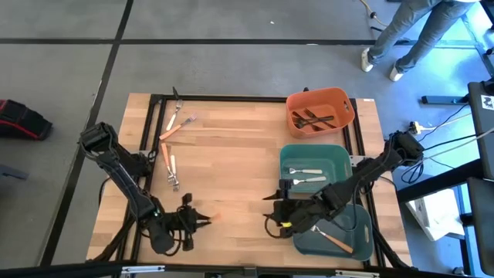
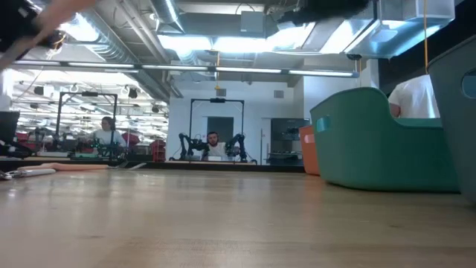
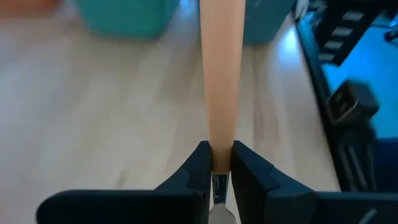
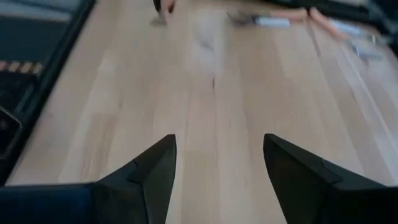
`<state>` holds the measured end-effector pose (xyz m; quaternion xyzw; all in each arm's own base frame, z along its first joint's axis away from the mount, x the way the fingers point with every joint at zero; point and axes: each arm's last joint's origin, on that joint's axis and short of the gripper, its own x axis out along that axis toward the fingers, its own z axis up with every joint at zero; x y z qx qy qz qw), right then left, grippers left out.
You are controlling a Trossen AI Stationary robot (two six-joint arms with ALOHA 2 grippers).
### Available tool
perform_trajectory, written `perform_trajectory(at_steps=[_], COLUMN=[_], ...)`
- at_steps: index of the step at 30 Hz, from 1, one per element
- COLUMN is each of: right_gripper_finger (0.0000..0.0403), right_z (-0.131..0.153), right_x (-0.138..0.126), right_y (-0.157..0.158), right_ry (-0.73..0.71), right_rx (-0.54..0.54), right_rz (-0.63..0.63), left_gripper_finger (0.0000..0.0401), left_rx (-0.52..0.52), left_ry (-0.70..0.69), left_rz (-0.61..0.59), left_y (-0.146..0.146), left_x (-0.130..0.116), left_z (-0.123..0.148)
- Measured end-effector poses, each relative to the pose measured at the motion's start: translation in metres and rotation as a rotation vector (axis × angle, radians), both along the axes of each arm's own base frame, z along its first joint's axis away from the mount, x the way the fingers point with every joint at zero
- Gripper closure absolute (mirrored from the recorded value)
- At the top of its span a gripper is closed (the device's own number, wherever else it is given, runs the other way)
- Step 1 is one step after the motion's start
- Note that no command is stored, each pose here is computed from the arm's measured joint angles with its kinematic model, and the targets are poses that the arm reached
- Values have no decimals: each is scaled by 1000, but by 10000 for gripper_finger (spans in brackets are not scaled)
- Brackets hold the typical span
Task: Sort silverware by color (type)
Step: Put the orange fork into the dark blue bin
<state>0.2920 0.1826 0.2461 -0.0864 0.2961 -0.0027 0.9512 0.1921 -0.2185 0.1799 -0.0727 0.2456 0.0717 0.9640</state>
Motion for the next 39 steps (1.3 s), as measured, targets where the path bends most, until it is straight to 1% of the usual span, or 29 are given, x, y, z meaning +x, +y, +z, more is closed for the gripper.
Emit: perform_trajectory(at_steps=[4,6,9,13,17,22,28,34,36,39], right_gripper_finger=[175,175,175,175,175,175,175,177,186,220], right_z=[1,1,7,6,1,-10,-9,-8,-8,-11], right_x=[6,8,12,20,32,43,47,52,53,55], right_y=[2,3,2,-1,1,3,2,-7,-9,-8], right_ry=[-157,-223,-311,-382,-450,-511,-581,-595,-593,-598], right_rx=[46,73,91,125,151,149,152,160,170,188], right_rz=[37,81,115,158,231,250,245,229,252,303], left_gripper_finger=[362,362,361,361,361,360,360,360,360,360], left_rx=[101,145,204,218,267,261,253,250,249,248], left_ry=[-108,-155,-205,-277,-317,-359,-361,-363,-364,-363], left_rz=[-70,-87,-94,-133,-170,-148,-164,-156,-155,-158], left_y=[-1,1,6,13,15,19,18,18,18,19], left_x=[16,24,35,50,65,76,76,77,77,77], left_z=[13,20,27,35,30,25,25,25,25,25])
